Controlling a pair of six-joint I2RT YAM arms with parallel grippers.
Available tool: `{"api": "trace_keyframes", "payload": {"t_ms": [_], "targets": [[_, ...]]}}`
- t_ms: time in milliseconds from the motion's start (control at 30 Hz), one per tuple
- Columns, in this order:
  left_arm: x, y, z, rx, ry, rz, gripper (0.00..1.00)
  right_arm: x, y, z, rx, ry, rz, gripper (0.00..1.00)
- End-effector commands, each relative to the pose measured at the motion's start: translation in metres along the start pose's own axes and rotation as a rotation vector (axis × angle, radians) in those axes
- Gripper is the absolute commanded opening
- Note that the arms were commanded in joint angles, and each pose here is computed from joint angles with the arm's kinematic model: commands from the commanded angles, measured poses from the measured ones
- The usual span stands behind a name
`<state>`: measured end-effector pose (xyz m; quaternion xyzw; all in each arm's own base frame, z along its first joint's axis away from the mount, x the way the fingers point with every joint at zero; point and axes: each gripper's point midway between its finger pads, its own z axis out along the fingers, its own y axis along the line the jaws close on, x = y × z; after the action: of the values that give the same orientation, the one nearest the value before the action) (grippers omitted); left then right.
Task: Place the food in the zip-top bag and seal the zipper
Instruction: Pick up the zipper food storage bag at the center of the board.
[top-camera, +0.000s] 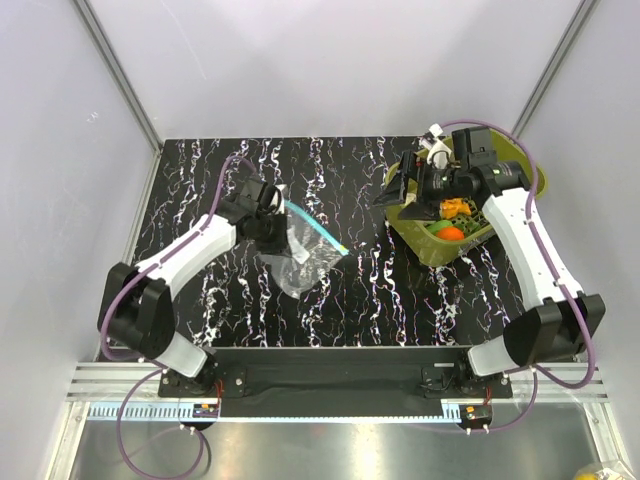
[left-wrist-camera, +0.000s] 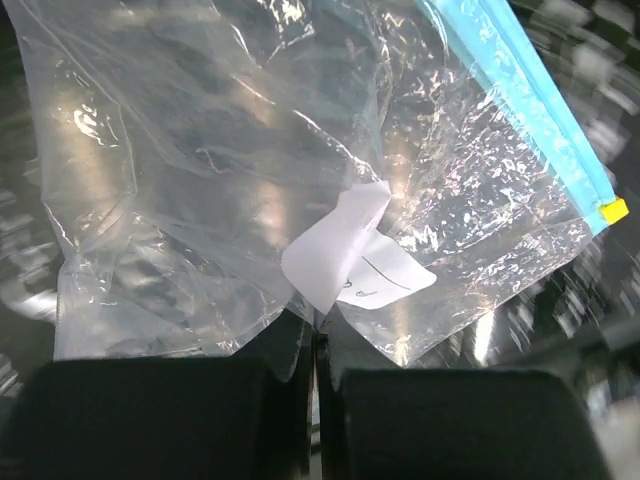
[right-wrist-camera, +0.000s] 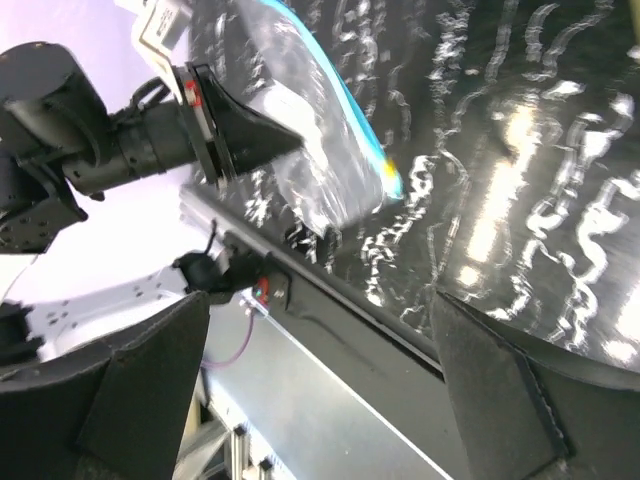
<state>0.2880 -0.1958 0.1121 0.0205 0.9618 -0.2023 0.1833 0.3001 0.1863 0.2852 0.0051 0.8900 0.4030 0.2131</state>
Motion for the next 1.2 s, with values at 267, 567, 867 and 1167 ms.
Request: {"api": "trace_keyframes", "payload": {"t_ms": [267,567,867,1167], "targets": [[-0.003,-0.127,-0.077,0.571,-0.173,0.451,0.00,0.010,0.044,0.024,-0.323,0.112,-0.121,0.46],[-0.011,-0.158,-0.101,0.662,-0.255,0.553,0.00,0.021,0.055,0.040,-0.328,0.153,-0.157,0.27],[-0.008,-0.167,-0.111,0.701,-0.289,0.581,0.00,0.020,0.059,0.037,-0.342,0.127,-0.157,0.21],[-0.008,-0.159,-0.112,0.672,-0.338,0.563,0.00,0.021,0.062,0.037,-0.365,0.139,-0.142,0.05]]}}
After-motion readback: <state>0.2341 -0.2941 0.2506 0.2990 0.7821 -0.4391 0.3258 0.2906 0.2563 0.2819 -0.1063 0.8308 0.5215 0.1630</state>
